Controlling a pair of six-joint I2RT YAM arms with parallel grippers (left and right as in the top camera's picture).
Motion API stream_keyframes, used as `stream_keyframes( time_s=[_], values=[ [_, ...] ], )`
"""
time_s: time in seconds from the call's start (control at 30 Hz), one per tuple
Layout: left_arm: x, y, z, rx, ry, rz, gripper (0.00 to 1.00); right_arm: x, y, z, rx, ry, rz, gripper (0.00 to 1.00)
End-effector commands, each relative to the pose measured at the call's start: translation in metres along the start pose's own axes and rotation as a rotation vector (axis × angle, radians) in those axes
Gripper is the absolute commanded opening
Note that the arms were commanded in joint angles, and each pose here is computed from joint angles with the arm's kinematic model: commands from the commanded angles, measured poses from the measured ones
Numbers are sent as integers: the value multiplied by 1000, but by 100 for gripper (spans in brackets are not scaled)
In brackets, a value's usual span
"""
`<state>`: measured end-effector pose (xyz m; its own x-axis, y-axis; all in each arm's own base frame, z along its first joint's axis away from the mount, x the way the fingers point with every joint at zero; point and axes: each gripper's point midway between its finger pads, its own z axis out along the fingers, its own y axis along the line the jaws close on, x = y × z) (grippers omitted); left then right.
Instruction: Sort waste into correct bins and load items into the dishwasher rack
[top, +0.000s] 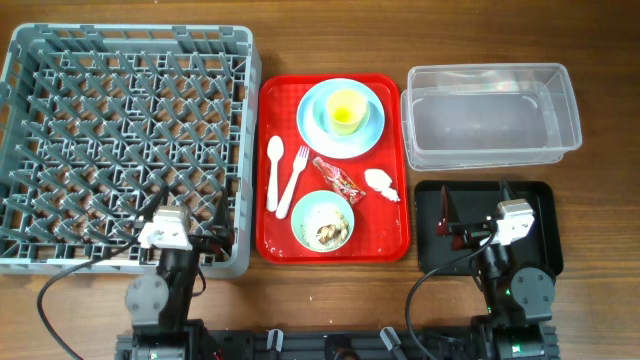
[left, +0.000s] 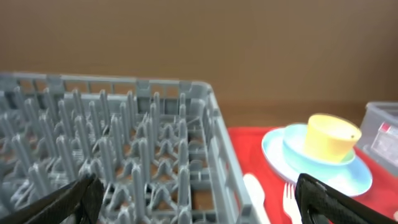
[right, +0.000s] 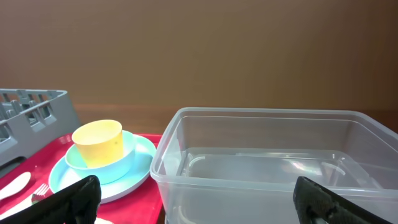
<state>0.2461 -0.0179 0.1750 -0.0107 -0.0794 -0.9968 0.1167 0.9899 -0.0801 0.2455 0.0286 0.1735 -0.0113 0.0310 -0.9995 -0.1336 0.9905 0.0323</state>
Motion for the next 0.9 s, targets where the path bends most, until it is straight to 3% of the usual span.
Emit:
stream_keyframes(
  time_s=[0.0,0.13,0.2,0.27,0.37,0.47,0.57,0.6,0.63,0.67,0.7,0.73,0.87],
  values=[
    [-51,-23,-9,124,-138,-44,100,0,0,0,-4,0,-5,100],
    [-147,-48,-36,225,-227,-109,100,0,0,0,-4,0,-5,100],
    [-181,-58,-38,259,-177,-116,100,0,0,0,-4,0,-6,100],
    [-212,-74,-27,336,-37,-144,100,0,0,0,-4,0,-5,100],
    [-233,-93,1,428,257,-246,100,0,0,0,-4,0,-6,100],
    [-248,-88,37,400,412,-311,100,0,0,0,-4,0,-6,100],
    [-229,-93,60,433,581,-418,100,0,0,0,-4,0,-6,100],
    [-218,-94,67,442,626,-443,78,0,0,0,-4,0,-5,100],
    [-199,-94,73,428,703,-474,40,0,0,0,-4,0,-5,100],
    [-178,-92,76,397,786,-499,36,0,0,0,-4,0,-5,100],
    [-152,-89,77,338,893,-512,13,0,0,0,-4,0,-5,100],
    [-131,-87,78,284,972,-497,5,0,0,0,-5,0,-6,100],
    [-53,-93,88,62,1169,-246,7,0,0,0,-4,0,-5,100]
  ],
)
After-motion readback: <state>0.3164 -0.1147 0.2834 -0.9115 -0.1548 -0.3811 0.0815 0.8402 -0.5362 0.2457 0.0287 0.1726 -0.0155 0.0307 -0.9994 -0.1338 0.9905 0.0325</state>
